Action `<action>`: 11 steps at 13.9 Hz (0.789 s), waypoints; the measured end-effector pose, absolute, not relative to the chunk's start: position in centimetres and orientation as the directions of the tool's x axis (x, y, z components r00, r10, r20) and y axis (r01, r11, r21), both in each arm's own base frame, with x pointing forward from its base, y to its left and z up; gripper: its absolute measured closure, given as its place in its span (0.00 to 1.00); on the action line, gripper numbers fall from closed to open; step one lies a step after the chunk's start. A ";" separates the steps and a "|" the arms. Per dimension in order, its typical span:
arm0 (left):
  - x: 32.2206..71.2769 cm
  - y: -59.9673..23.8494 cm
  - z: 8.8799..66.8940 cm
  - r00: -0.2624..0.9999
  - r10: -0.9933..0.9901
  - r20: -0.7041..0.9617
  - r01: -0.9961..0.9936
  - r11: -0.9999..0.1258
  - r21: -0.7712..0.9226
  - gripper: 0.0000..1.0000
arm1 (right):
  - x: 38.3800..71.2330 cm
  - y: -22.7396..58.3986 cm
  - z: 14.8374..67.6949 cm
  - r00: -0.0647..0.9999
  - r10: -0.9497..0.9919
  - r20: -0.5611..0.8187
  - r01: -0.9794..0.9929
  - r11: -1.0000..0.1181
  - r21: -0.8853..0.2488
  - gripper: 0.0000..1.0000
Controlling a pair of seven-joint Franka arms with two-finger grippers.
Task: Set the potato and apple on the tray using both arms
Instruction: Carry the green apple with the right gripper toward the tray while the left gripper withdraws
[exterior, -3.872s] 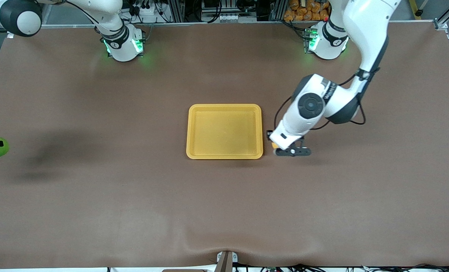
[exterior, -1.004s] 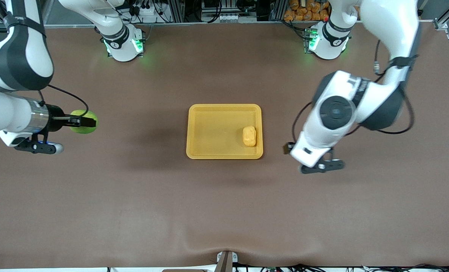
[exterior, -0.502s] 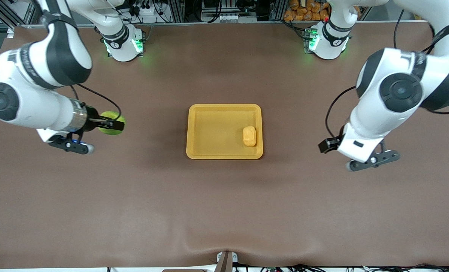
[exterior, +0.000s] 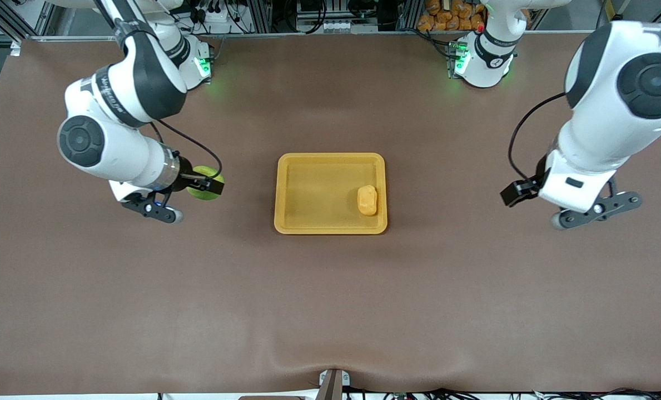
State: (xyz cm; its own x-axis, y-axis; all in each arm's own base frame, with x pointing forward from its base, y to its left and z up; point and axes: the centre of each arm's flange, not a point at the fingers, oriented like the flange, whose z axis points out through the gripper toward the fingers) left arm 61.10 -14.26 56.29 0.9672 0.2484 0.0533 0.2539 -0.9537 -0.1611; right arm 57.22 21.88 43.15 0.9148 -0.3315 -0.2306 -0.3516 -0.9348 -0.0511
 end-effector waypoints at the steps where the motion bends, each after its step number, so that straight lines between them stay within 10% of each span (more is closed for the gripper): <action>1: 60.8 -13.3 56.9 0.971 0.233 0.045 0.238 -0.957 -0.169 0.00 | 57.0 22.4 42.7 0.914 -0.338 -0.223 -0.358 -0.932 -0.055 0.13; 11: 56.6 -5.7 61.9 0.991 0.131 -0.008 0.129 -0.985 -0.117 0.00 | 54.1 29.8 38.5 0.918 -0.361 -0.164 -0.379 -0.921 -0.096 0.13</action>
State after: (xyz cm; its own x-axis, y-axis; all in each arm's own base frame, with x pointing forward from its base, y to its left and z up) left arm 56.64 -5.75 61.90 0.9914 0.1306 -0.0082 0.1288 -0.9848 -0.1170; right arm 54.07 29.77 38.51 0.9183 -0.3605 -0.1637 -0.3786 -0.9205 -0.0964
